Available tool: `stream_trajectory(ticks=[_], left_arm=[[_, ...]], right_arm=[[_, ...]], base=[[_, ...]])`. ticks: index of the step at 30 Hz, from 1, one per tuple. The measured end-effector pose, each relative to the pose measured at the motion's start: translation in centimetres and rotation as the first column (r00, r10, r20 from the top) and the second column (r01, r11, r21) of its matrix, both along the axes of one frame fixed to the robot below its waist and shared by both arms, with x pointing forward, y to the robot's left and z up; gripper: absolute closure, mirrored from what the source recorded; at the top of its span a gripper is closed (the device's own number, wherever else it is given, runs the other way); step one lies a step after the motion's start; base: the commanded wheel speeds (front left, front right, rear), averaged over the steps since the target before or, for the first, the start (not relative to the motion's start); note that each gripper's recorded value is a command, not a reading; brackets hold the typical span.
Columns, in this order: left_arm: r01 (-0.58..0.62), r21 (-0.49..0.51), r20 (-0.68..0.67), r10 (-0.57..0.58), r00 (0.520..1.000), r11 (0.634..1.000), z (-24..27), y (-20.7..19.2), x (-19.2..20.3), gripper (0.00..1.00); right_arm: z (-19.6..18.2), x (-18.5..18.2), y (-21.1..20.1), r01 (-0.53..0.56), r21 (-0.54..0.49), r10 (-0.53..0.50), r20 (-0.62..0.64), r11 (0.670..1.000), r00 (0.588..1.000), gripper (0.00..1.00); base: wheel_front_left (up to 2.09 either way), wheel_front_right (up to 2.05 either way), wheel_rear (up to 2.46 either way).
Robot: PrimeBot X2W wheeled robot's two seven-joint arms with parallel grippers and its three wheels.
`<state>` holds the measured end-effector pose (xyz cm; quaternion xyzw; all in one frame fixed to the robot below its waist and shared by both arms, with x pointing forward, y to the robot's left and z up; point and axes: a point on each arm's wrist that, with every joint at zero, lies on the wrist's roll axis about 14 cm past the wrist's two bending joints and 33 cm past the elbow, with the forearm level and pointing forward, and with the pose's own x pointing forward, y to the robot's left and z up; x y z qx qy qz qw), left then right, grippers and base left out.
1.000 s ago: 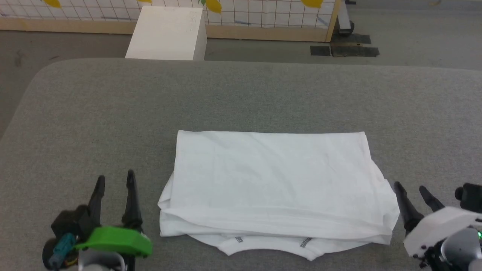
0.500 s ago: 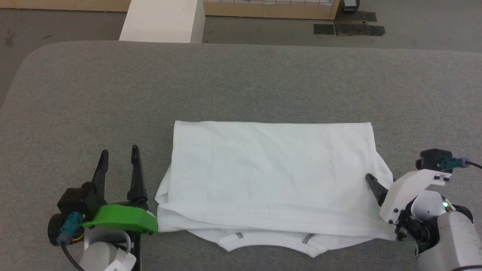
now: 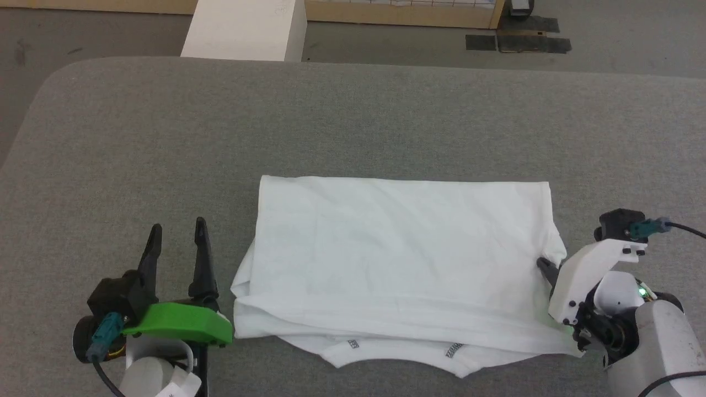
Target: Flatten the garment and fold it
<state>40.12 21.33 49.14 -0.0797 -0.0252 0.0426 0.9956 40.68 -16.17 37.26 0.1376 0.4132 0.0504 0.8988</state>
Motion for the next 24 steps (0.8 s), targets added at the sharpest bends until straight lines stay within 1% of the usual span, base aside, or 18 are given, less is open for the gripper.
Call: stream_trajectory(ticks=[4, 7, 9, 13, 16, 20, 24], left_arm=[[0.004, -0.002, 0.003, -0.004, 1.000, 1.000, 0.1, -0.2, 0.1, 0.00], [0.009, -0.004, 0.005, -0.009, 1.000, 1.000, 0.1, -0.4, 0.2, 0.00], [0.011, -0.005, 0.007, -0.011, 1.000, 1.000, 0.2, -0.5, 0.3, 0.00], [0.024, -0.008, 0.009, -0.024, 1.000, 1.000, 0.2, -0.8, 0.4, 0.00], [0.030, -0.004, 0.009, -0.030, 1.000, 1.000, 0.2, -1.0, 0.4, 0.00], [0.032, -0.004, 0.012, -0.032, 0.999, 0.999, 0.3, -1.1, 0.3, 0.00], [0.035, -0.003, 0.014, -0.035, 0.999, 0.999, 0.5, -1.2, 0.0, 0.00]], right_arm=[[0.5, -0.2, -2.0, 0.059, -0.032, -0.057, 0.047, 0.998, 0.997, 1.00], [0.9, -0.5, -4.8, 0.128, -0.081, -0.121, 0.081, 0.989, 0.989, 1.00], [1.4, -0.9, -7.5, 0.183, -0.133, -0.170, 0.108, 0.974, 0.980, 1.00], [2.7, -1.5, -12.5, 0.274, -0.250, -0.238, 0.165, 0.929, 0.957, 1.00], [3.8, -1.7, -14.4, 0.305, -0.305, -0.252, 0.201, 0.902, 0.946, 1.00], [5.4, -1.0, -13.0, 0.277, -0.303, -0.207, 0.244, 0.912, 0.948, 1.00], [7.9, -0.3, -9.2, 0.189, -0.265, -0.108, 0.293, 0.945, 0.950, 1.00]], base=[[0.00, 0.00, 0.00], [0.00, 0.00, 0.00], [0.00, 0.00, 0.00], [0.00, 0.00, 0.00], [0.00, 0.00, 0.00], [0.00, 0.00, 0.00], [0.00, 0.00, 0.00]])
